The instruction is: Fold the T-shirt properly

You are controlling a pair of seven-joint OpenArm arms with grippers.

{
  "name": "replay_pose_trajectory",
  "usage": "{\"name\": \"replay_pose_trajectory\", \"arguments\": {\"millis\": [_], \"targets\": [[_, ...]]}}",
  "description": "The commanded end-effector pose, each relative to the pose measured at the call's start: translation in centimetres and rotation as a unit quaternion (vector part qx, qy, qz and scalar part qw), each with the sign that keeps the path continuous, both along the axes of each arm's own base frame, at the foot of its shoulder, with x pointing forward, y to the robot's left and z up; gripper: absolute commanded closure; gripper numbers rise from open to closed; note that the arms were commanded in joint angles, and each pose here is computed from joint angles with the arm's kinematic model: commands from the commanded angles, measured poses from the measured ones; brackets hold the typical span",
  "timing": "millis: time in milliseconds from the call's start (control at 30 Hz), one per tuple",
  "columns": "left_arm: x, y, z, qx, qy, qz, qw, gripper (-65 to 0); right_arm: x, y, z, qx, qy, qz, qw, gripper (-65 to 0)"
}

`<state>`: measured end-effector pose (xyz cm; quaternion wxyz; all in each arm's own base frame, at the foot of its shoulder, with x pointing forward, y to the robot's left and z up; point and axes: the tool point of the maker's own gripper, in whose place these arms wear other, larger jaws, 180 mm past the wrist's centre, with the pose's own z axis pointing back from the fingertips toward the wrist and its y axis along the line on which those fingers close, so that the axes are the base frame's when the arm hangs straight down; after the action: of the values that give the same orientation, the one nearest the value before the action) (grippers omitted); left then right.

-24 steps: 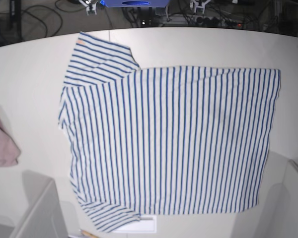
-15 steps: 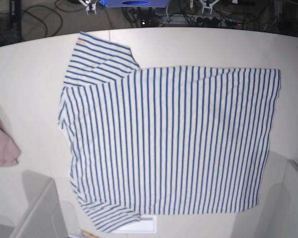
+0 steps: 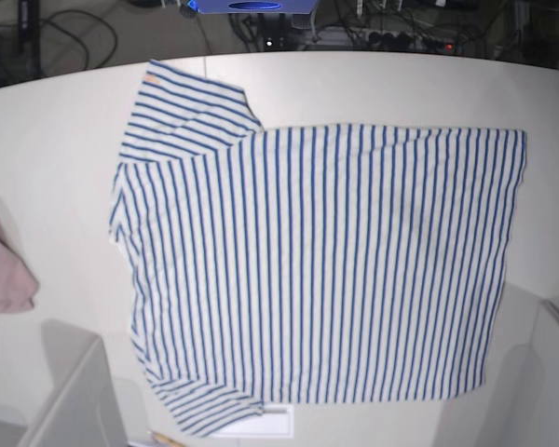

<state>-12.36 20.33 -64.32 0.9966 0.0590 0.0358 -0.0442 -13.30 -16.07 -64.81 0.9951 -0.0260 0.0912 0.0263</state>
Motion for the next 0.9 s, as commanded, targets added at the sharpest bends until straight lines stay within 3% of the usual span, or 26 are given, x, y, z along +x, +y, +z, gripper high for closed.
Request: {"name": "replay_pose_trajectory", "arguments": {"millis": [0, 133, 400, 600, 767, 867], "targets": [[-1.4, 0.4, 0.4, 0.004, 0.01, -0.004, 1.0, 0.0, -1.6, -0.4, 0.4, -0.004, 0.014, 0.0, 0.9999, 0.0], [-2.8, 1.5, 1.3, 0.01, 0.007, -0.013, 1.0, 0.0, -3.8, -0.7, 1.0, -0.006, 0.026, 0.002, 0.9996, 0.0], [-2.4, 2.7, 4.2, 0.012, -0.051, -0.032, 0.998, 0.0, -4.9, -1.5, 3.9, -0.01, -0.033, 0.01, 0.9994, 0.0], [-1.6, 2.9, 8.2, 0.003, -0.107, -0.04, 0.993, 0.0, -4.3, -4.7, 7.3, -0.058, -0.07, -0.034, 0.9953, 0.0], [1.3, 5.9, 13.5, 0.016, -0.181, 0.023, 0.983, 0.0, -0.7, -8.1, 11.9, -0.105, -0.139, -0.049, 0.9835, 0.0], [3.3, 7.1, 16.6, 0.028, -0.223, 0.033, 0.974, 0.0, 2.0, -9.9, 14.6, -0.132, -0.18, -0.056, 0.9731, 0.0]]}}
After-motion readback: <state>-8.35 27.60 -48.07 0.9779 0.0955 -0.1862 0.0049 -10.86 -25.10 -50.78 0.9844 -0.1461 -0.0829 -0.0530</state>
